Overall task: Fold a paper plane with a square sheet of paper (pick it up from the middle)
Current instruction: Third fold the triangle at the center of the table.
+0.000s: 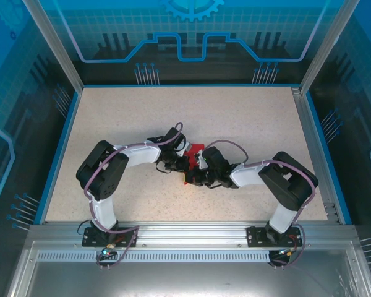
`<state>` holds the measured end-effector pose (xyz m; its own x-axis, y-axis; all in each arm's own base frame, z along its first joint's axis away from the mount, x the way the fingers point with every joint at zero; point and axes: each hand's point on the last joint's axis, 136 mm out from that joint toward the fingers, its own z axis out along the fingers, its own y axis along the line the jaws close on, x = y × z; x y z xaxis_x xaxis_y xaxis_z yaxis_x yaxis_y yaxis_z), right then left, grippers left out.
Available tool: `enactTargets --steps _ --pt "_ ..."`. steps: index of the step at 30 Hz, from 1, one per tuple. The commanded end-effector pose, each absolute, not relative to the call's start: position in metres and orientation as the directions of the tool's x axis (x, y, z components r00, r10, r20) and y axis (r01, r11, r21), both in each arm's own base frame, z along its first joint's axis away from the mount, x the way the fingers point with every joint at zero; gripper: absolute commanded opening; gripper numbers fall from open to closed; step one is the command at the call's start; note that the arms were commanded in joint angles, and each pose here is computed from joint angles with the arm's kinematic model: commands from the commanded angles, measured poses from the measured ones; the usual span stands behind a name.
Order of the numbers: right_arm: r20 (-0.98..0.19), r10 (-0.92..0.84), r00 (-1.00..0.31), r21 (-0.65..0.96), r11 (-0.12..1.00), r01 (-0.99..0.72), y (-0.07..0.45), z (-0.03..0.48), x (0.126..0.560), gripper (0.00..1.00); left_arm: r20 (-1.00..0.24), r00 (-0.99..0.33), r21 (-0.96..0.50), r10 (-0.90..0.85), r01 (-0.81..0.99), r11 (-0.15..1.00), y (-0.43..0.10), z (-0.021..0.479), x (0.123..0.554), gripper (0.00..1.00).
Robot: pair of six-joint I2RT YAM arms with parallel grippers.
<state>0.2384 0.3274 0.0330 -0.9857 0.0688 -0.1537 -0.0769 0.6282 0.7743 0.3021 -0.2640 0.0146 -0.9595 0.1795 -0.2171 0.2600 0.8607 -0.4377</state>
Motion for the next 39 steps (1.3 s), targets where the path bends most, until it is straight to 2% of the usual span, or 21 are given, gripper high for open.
enactTargets --steps 1,16,31,39 --pt "-0.154 0.050 -0.987 0.778 0.622 -0.090 0.339 0.031 0.239 0.00 -0.140 -0.971 -0.415 0.194 0.235 0.879 -0.252 -0.007 0.289 0.08" --pt "-0.067 0.070 -0.995 0.758 0.652 -0.005 0.327 0.001 0.232 0.00 -0.139 -0.970 -0.415 0.198 0.239 0.878 -0.252 -0.010 0.288 0.08" --pt "-0.119 0.035 -0.992 0.749 0.660 -0.066 0.331 0.027 0.229 0.00 -0.141 -0.969 -0.410 0.201 0.242 0.880 -0.251 -0.010 0.288 0.08" --pt "-0.015 0.051 -0.999 0.699 0.714 0.026 0.322 -0.005 0.219 0.00 -0.143 -0.969 -0.413 0.202 0.243 0.878 -0.253 -0.008 0.289 0.08"
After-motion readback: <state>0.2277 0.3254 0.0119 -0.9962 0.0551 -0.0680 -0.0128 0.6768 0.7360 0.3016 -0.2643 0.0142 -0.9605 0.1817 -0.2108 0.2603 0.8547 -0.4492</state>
